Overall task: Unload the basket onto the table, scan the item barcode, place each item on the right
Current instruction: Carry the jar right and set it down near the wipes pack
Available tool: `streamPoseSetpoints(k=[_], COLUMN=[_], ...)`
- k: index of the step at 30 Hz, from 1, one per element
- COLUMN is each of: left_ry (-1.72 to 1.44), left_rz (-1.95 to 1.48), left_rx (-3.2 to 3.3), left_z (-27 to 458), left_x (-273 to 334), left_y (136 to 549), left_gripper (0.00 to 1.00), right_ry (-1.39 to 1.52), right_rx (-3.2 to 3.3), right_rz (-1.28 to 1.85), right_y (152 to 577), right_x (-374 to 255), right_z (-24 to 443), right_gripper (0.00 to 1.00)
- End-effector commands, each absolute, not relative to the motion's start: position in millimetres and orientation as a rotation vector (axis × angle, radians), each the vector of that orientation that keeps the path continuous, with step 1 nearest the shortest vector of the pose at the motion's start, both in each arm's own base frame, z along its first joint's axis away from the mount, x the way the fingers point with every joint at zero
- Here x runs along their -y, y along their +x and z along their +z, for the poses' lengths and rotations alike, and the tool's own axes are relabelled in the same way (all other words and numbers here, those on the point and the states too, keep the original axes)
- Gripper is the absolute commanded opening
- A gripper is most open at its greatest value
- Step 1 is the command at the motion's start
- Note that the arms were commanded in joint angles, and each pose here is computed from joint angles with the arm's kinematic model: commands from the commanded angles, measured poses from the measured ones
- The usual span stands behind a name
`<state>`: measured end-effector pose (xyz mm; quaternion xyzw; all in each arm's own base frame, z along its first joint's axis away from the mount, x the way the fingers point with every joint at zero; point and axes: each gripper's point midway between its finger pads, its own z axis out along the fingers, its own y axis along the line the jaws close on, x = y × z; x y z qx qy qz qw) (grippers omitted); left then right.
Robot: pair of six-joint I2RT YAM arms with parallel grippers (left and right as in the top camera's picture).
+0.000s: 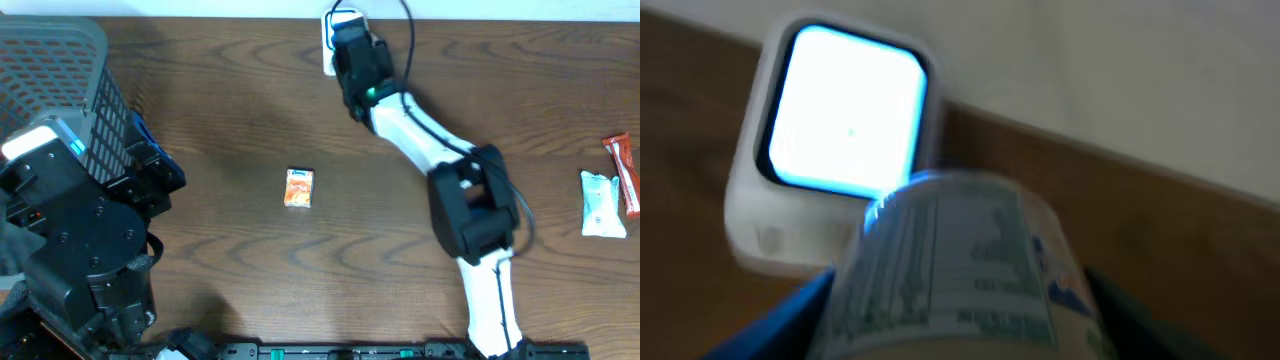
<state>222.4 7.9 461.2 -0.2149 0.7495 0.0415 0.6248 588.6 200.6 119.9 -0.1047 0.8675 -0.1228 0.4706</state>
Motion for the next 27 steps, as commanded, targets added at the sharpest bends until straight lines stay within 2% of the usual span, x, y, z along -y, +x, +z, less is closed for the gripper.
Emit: streamPoseSetpoints(k=[1,6,13,18,27], left_ry=[-0.510,-0.510,-0.510,-0.510,-0.510], left_rz=[0.118,0.118,0.119,0.119,0.119], left_rx=[-1.708,-1.708,-1.708,-1.708,-1.708], left_z=[462.3,462.3,462.2,462.2,462.2], left_x=[-11.9,-11.9,-11.9,-11.9,-11.9], left_y=[221.8,221.8,221.8,221.8,221.8], left_gripper=[0.98,0.98,0.98,0.98,0.98], right_ry=[0.099,0.454,0.859,1.078,1.356], right_rx=[-2.073,-2.263,-2.520,-2.614,-2.558], right_rz=[-0.186,-0.125,-0.169,-0.103,-0.066], right_y=[562.1,506.8,443.2,420.8,397.3], right_x=[-154.3,-89.2,4.3,52.8,123.5], right_z=[231.8,230.7,189.5,166.2,154.6], right_gripper=[0.47,0.48,0.51,0.50,0.50])
